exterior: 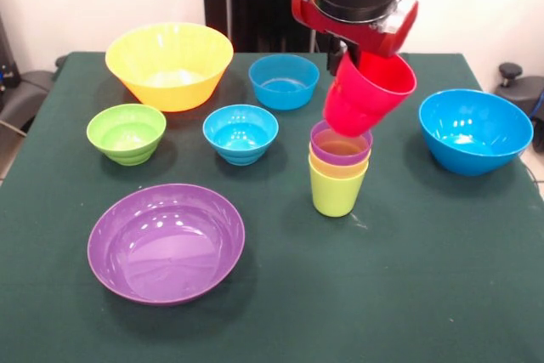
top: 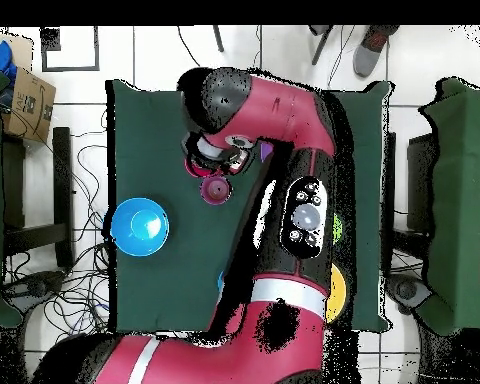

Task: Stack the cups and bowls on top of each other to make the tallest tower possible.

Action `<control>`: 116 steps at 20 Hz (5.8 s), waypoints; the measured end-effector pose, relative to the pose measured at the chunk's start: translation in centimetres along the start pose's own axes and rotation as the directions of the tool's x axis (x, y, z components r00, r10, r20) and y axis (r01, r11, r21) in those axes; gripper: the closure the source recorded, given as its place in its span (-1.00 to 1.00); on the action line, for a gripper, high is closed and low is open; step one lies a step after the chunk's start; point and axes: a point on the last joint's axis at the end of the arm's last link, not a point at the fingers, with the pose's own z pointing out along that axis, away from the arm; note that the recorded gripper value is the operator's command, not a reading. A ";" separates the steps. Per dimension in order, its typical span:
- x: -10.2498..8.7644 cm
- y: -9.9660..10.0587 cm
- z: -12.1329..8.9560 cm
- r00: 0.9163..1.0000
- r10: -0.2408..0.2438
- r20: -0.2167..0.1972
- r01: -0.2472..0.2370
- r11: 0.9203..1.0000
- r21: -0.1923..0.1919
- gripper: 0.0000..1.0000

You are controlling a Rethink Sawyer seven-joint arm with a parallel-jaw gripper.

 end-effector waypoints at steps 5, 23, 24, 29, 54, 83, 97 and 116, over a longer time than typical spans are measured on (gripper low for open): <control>0.5 0.8 0.5 1.000 -0.015 -0.013 0.015 1.000 -0.006 1.00; 7.7 1.5 4.7 0.999 -0.054 -0.002 0.054 0.998 -0.023 1.00; 8.3 1.0 4.9 0.999 -0.050 -0.003 0.050 0.998 -0.025 1.00; 9.3 -1.3 5.1 0.999 -0.026 -0.026 0.025 0.999 -0.026 1.00; 0.4 -4.6 9.6 0.999 0.001 -0.034 -0.002 1.000 -0.028 1.00; 1.0 -3.3 10.2 0.999 -0.023 -0.045 0.022 0.999 -0.035 1.00; 1.3 -1.8 10.5 0.998 -0.046 -0.032 0.044 0.998 -0.054 1.00; 1.0 -0.7 11.6 0.998 -0.056 0.005 0.056 0.995 -0.082 1.00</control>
